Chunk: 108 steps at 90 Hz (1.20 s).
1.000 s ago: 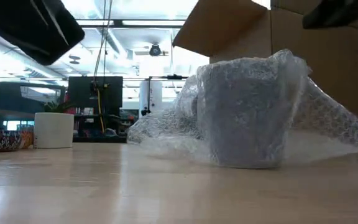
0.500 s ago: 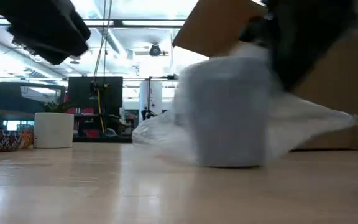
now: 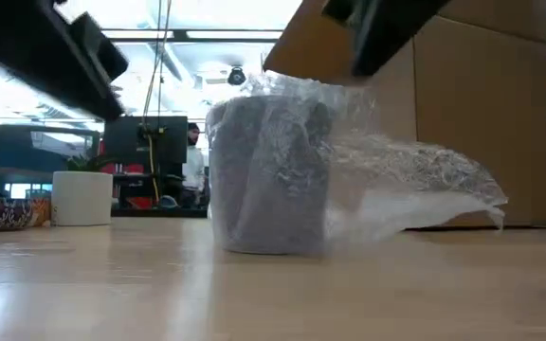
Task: Wrap mug
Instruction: Wrap the blue mug with bubble wrap
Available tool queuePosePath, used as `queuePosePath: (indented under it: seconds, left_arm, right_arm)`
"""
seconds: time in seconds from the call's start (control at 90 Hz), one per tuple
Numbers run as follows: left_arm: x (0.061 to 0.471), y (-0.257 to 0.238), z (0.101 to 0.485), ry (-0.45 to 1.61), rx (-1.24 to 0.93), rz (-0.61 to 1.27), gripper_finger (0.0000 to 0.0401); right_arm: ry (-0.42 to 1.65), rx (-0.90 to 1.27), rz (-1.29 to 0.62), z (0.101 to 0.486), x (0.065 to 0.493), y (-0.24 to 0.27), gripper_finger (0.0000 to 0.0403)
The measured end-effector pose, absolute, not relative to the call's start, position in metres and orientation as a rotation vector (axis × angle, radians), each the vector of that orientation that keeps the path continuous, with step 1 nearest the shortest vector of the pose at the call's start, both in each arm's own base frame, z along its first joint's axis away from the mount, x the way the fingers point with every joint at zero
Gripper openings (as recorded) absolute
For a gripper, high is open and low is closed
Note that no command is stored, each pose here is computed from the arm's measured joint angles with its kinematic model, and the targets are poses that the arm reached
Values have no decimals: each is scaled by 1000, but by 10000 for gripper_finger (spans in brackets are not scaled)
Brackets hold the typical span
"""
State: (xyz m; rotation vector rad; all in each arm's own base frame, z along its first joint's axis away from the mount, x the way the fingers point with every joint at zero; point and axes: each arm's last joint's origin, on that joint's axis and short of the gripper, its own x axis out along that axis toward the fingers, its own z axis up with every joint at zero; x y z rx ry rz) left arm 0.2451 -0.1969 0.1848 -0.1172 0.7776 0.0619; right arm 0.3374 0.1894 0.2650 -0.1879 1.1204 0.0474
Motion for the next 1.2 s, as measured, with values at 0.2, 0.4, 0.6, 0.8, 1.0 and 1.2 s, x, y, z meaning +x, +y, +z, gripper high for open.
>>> queuePosePath:
  seconds: [0.2,0.4,0.6,0.8,1.0,1.2]
  left_arm:
    - [246,-196,185,773,-114,63,77]
    - [251,-195,188,739,-77,35,77]
    - [254,-191,188,738,-7,22,77]
    - [256,-187,195,738,25,12,77]
    - [253,-187,221,814,21,-29,77]
    - [244,-193,239,888,-10,-1,77]
  right_arm:
    - [1164,-248,-139,260,324,184,0]
    - [1085,-235,-159,220,339,169,0]
    - [1010,-199,-150,195,350,152,0]
    - [867,-103,-61,196,365,150,0]
    - [783,-51,-3,199,375,146,0]
    - [941,-99,-22,194,364,141,0]
